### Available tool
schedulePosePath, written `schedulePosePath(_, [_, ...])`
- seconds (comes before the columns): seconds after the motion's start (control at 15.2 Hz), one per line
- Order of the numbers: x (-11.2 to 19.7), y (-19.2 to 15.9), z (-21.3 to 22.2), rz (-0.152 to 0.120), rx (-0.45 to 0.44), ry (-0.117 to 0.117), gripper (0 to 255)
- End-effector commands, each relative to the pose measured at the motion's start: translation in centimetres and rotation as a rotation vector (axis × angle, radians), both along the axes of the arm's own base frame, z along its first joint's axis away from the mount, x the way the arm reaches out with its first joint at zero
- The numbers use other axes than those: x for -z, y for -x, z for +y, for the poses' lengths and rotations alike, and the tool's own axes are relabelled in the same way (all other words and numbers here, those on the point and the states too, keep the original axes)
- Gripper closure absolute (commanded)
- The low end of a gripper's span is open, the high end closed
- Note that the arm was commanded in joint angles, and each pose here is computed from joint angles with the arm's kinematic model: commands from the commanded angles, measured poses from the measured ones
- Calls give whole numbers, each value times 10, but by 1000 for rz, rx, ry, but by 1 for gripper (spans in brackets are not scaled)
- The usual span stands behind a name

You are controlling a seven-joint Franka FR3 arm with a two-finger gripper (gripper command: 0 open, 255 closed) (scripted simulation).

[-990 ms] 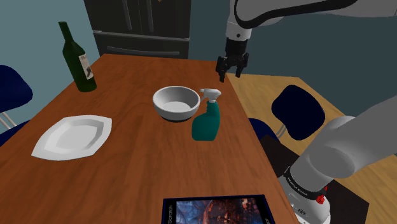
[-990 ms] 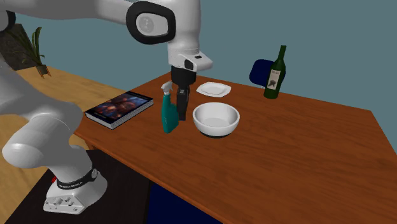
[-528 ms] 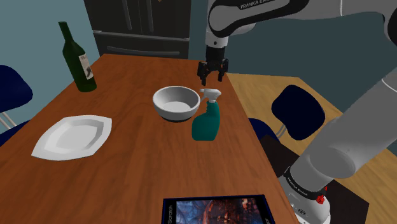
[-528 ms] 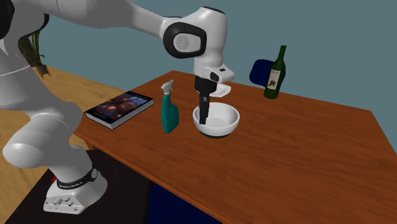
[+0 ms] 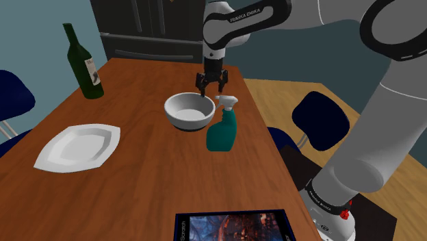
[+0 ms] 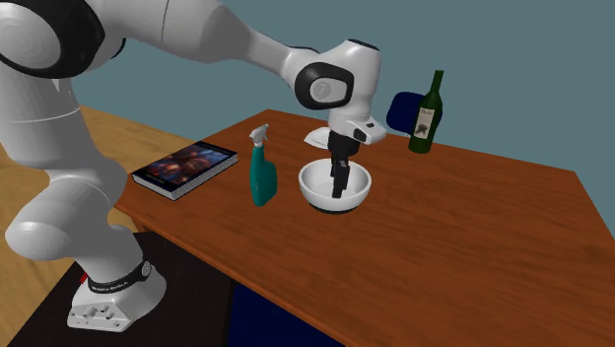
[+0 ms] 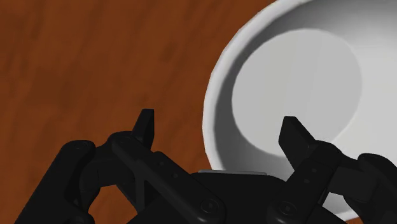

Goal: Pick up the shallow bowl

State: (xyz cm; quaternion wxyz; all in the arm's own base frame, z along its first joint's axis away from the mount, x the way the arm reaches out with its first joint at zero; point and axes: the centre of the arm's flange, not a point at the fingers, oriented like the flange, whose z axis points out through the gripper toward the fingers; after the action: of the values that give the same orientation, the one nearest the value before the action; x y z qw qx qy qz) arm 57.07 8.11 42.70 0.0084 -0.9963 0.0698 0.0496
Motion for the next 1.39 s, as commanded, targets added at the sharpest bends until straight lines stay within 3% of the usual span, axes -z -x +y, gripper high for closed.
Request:
schedulePosePath(0.0, [11, -2, 0, 0, 0, 0, 0])
schedulePosePath(0.4, [35, -2, 0, 0, 0, 0, 0])
schedulePosePath(0.46, [36, -2, 0, 0, 0, 0, 255])
schedulePosePath(1.06, [35, -2, 0, 0, 0, 0, 255])
schedulePosePath(1.32, [14, -2, 0, 0, 0, 0, 255])
